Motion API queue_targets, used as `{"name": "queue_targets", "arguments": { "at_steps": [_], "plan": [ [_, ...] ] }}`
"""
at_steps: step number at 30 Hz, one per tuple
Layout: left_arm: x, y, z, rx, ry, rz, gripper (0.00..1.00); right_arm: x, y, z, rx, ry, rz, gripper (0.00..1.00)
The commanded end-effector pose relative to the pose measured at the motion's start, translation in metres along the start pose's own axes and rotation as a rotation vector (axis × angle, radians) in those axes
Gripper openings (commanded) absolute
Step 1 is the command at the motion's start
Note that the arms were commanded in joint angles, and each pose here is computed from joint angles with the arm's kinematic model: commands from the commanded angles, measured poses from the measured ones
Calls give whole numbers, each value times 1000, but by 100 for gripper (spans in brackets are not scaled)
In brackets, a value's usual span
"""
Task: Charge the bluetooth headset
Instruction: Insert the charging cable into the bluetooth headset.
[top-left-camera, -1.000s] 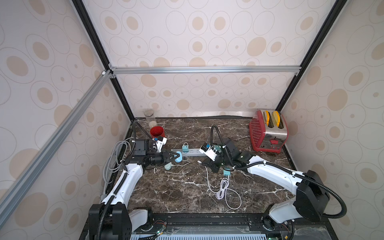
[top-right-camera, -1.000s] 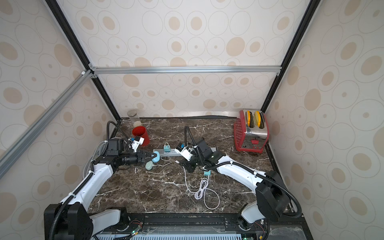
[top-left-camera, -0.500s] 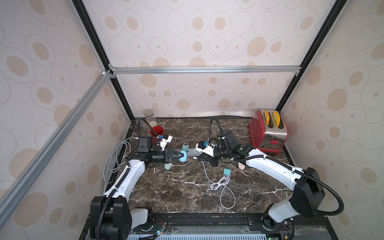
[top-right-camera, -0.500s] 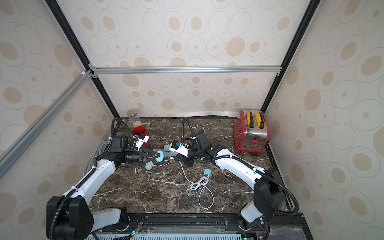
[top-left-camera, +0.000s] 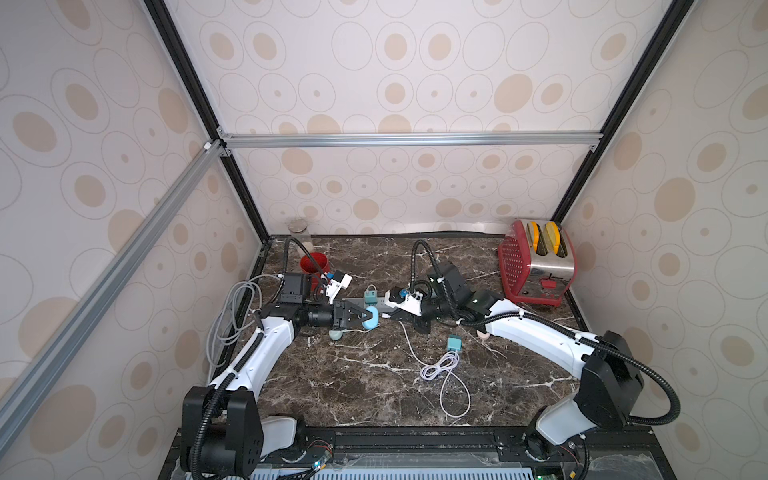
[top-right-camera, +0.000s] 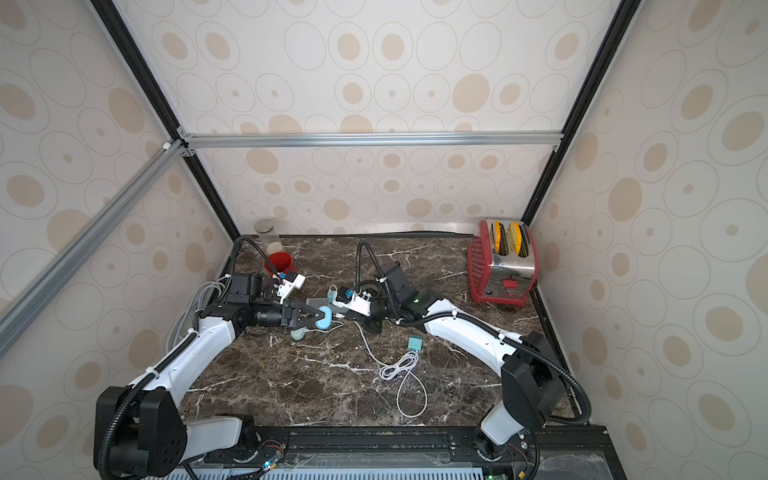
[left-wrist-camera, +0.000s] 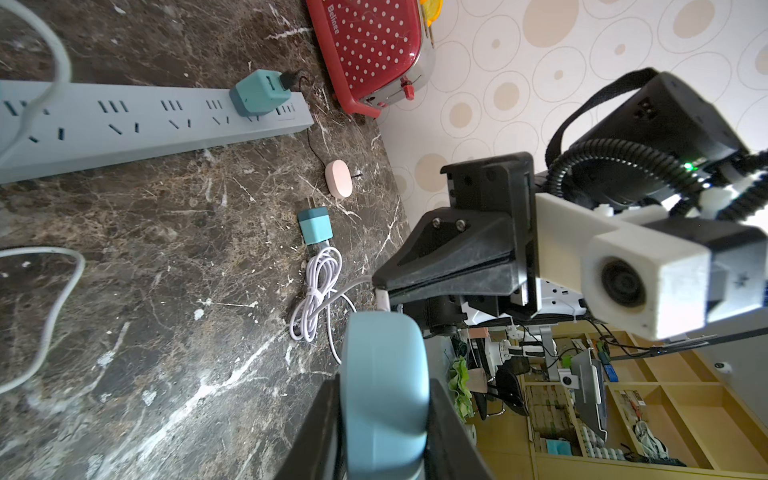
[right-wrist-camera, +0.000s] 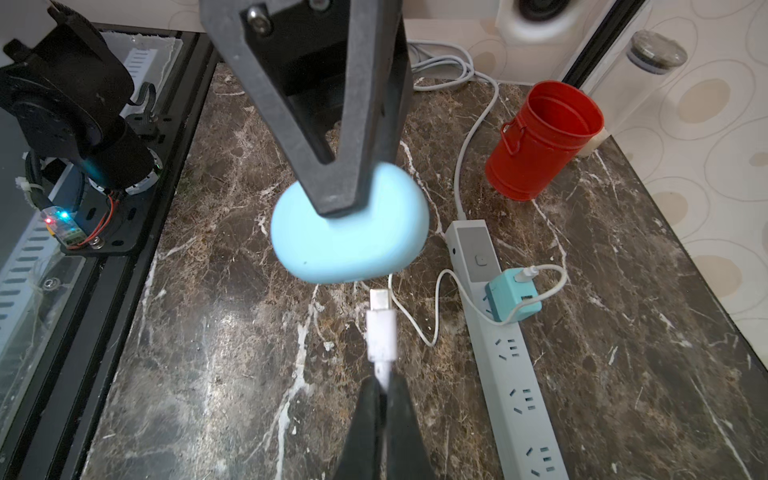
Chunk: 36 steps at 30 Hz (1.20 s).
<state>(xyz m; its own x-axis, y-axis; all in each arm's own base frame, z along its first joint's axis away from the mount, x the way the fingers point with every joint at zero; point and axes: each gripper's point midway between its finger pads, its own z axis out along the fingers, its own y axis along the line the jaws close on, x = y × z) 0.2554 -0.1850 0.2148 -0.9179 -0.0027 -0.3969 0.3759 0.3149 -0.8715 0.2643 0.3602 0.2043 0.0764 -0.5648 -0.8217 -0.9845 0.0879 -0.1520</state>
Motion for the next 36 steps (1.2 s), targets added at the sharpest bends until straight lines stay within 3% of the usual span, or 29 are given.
{"name": "queue_targets", "arguments": {
  "at_steps": [1,17,36],
  "plan": [
    [-2,-16,0,51,11,56,14,-7,3,-4,10,-27,-49,0],
    [-3,-10,4,63,17,25,13,-12,12,-16,21,-51,-86,0],
    [-2,-12,3,69,15,23,13,-5,7,2,38,-6,-76,0]
  ]
}}
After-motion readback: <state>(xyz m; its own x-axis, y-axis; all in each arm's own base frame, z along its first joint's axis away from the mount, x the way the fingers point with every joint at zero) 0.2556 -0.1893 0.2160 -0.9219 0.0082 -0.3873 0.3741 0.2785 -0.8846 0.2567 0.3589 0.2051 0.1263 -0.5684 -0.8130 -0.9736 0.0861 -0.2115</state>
